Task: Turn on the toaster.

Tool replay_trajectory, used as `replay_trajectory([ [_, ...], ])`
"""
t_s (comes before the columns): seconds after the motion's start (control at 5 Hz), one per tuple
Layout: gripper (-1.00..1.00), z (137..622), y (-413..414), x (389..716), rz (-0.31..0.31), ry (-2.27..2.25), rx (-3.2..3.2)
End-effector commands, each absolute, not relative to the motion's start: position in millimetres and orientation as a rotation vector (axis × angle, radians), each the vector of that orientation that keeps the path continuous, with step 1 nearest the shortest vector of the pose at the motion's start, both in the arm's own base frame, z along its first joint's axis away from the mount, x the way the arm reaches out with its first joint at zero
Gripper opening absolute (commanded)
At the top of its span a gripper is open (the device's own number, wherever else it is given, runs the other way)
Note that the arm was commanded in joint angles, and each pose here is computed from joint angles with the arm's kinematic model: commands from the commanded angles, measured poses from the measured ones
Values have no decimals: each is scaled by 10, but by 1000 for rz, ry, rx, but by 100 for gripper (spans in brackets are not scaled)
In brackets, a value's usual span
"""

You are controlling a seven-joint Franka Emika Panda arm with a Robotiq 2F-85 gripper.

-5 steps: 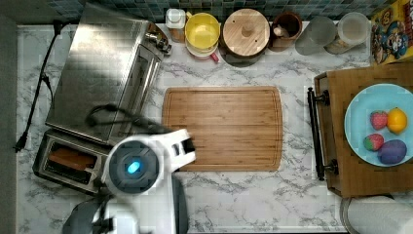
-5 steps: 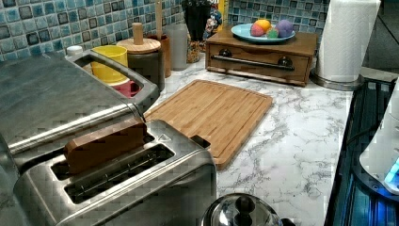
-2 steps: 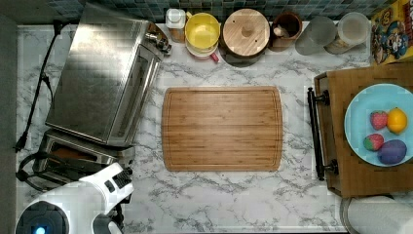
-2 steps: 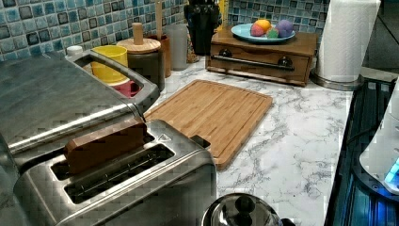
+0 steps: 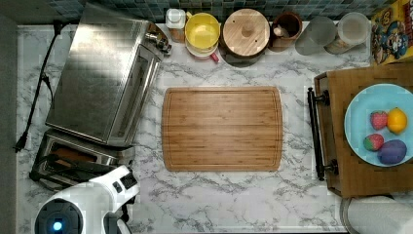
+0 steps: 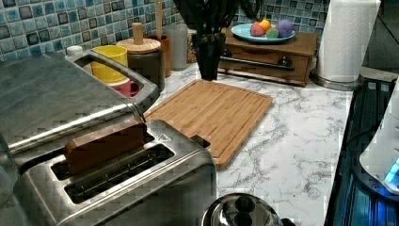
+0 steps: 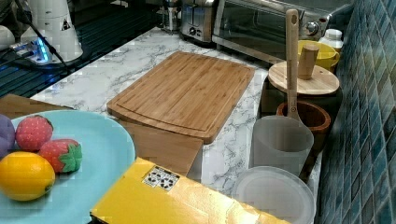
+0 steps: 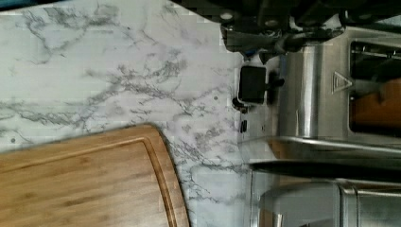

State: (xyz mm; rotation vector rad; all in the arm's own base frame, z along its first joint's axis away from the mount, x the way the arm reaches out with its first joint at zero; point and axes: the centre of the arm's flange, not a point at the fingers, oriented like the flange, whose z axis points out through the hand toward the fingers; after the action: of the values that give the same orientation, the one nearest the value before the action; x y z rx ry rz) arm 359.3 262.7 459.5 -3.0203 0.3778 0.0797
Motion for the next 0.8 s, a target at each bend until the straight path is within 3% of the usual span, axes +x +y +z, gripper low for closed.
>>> replay_trajectory([
  [0.2,-100,4157,2809,3478,44,507,-2964],
  [0.8,-100,3794,2853,3703,47,655,-2972],
])
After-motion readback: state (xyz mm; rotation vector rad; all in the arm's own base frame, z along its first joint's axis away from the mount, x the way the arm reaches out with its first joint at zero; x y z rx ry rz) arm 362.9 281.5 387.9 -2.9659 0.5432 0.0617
